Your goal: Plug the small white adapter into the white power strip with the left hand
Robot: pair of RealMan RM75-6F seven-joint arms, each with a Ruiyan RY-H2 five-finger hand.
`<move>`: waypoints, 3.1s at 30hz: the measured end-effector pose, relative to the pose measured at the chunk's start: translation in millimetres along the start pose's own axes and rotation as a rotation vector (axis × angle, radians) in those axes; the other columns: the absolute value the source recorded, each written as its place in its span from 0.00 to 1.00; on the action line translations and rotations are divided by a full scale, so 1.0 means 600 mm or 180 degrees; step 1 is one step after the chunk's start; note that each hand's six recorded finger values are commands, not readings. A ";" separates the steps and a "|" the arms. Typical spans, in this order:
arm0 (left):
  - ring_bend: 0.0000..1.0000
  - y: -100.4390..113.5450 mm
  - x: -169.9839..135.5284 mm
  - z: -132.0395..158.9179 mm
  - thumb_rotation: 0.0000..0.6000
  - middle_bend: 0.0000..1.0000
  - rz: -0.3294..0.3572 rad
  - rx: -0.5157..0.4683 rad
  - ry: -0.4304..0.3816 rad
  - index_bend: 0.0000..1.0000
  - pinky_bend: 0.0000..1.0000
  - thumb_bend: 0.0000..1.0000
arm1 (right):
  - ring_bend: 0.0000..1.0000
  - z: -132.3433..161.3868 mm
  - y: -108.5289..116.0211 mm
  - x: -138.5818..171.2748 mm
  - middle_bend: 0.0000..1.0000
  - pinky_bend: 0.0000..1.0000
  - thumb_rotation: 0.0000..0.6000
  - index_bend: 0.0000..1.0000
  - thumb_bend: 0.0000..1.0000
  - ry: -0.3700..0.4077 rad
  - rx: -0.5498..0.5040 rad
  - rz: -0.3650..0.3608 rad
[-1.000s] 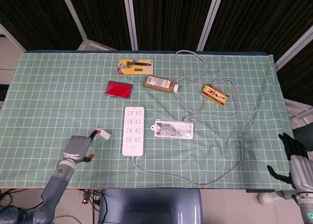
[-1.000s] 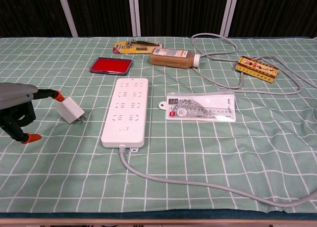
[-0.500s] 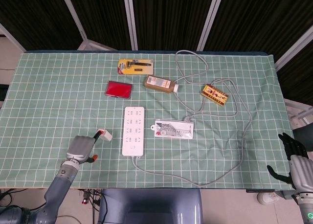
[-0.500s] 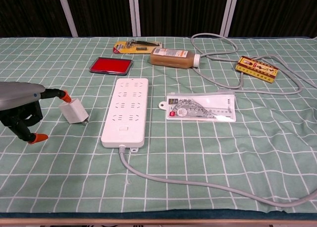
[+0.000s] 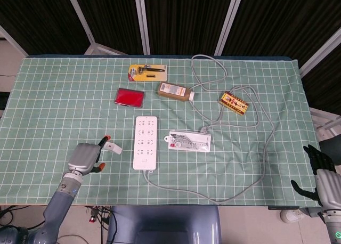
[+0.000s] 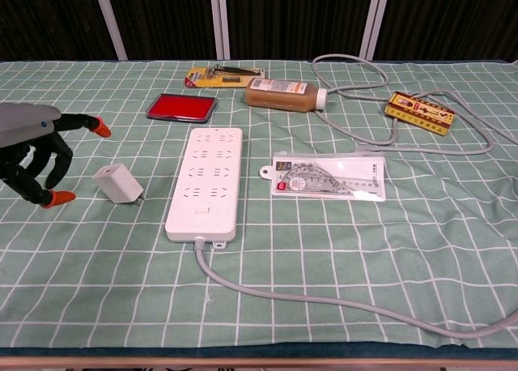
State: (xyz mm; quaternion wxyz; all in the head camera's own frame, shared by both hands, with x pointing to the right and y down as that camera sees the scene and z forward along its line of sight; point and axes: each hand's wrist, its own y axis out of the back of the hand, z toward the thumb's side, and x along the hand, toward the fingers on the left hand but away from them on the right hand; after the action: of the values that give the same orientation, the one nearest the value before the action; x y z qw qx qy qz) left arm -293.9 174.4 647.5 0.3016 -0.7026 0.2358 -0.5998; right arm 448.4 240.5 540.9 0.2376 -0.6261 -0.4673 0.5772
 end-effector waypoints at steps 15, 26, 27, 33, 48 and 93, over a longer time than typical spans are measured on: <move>0.11 -0.001 0.048 -0.028 1.00 0.28 -0.0144 0.0221 0.0038 0.20 0.16 0.26 | 0.00 -0.004 -0.002 -0.003 0.00 0.00 1.00 0.00 0.34 -0.0050 -0.0020 0.0026; 0.08 0.001 0.076 -0.027 1.00 0.28 -0.0285 0.0468 -0.0134 0.21 0.09 0.25 | 0.00 -0.006 -0.002 -0.004 0.00 0.00 1.00 0.00 0.34 -0.0080 -0.0027 0.0025; 0.07 0.002 0.077 -0.029 1.00 0.27 -0.0289 0.0491 -0.0137 0.21 0.08 0.25 | 0.00 -0.006 -0.002 -0.004 0.00 0.00 1.00 0.00 0.34 -0.0081 -0.0027 0.0026; 0.06 0.003 0.080 -0.033 1.00 0.26 -0.0299 0.0551 -0.0161 0.22 0.03 0.23 | 0.00 -0.006 -0.003 -0.004 0.00 0.00 1.00 0.00 0.34 -0.0087 -0.0027 0.0029; 0.05 -0.005 0.094 -0.025 1.00 0.30 -0.0307 0.0626 -0.0251 0.33 0.00 0.26 | 0.00 -0.006 -0.003 -0.005 0.00 0.00 1.00 0.00 0.34 -0.0099 -0.0037 0.0036; 0.15 -0.030 0.116 0.030 1.00 0.56 -0.0190 0.0429 -0.0473 0.55 0.09 0.56 | 0.00 -0.006 -0.003 -0.004 0.00 0.00 1.00 0.00 0.34 -0.0108 -0.0042 0.0036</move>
State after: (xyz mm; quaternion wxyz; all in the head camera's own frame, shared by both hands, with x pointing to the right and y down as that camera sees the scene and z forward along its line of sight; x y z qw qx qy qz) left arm -264.7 141.1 707.2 0.3469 -0.7299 0.1509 -0.5693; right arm 451.3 240.1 544.4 0.2223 -0.6204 -0.4715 0.5860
